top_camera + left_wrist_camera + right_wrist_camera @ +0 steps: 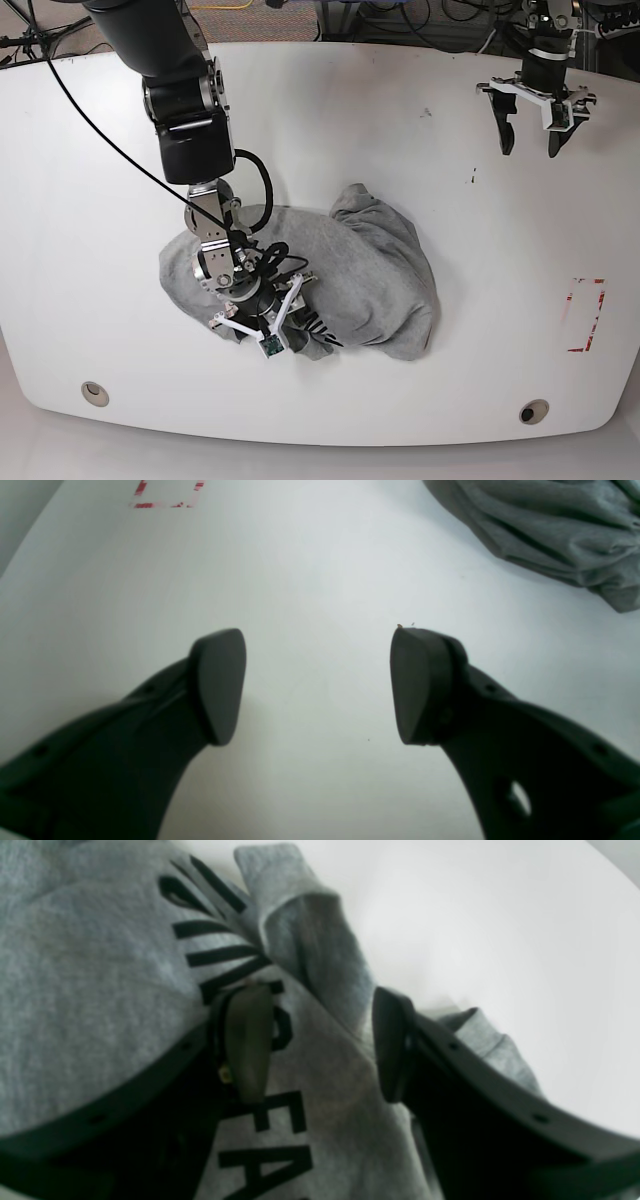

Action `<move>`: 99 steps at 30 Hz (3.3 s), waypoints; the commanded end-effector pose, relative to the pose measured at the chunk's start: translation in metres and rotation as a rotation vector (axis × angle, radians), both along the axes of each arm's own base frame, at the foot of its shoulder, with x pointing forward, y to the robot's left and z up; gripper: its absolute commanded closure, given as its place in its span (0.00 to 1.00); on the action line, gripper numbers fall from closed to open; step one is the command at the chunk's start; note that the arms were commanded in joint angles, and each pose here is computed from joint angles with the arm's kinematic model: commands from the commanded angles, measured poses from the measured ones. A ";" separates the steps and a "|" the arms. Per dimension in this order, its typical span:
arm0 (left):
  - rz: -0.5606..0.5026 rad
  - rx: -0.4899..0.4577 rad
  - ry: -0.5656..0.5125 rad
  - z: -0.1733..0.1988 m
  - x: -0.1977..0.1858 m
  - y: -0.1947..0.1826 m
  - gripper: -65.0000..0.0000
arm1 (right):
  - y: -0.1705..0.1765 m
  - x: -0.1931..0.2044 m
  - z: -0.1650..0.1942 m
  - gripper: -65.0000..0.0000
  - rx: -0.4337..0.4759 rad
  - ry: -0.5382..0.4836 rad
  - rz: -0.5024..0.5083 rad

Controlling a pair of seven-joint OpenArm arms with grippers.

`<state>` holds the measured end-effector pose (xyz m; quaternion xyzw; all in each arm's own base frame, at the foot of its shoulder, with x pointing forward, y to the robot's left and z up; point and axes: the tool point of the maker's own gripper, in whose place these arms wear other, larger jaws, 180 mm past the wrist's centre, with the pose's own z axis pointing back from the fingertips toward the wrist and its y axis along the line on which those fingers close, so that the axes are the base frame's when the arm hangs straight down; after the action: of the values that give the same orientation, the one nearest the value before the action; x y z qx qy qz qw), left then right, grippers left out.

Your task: Fold the T-shirt properly

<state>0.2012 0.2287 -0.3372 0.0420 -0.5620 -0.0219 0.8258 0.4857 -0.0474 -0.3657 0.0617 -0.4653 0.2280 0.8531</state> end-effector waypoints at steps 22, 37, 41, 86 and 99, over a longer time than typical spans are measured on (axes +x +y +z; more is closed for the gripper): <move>-0.015 -0.001 -0.062 0.015 0.012 -0.005 0.35 | 0.002 0.018 0.026 0.51 0.014 -0.064 -0.003; -0.013 0.007 -0.070 0.016 0.011 -0.002 0.35 | 0.008 0.003 0.009 0.76 0.012 -0.030 0.018; -0.013 0.007 -0.070 0.017 0.012 -0.002 0.35 | 0.013 -0.001 0.004 0.87 0.004 -0.023 0.035; -0.032 0.008 -0.070 0.018 0.013 -0.006 0.35 | 0.006 0.025 0.043 0.88 0.032 -0.110 0.077; -0.097 -0.043 -0.083 0.019 0.030 -0.038 0.34 | 0.028 -0.011 0.133 0.95 0.041 -0.341 0.090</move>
<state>0.2244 0.1979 -0.3297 0.0070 -0.5814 -0.0398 0.8126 0.4639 -0.0132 -0.2583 0.0736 -0.5774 0.2681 0.7677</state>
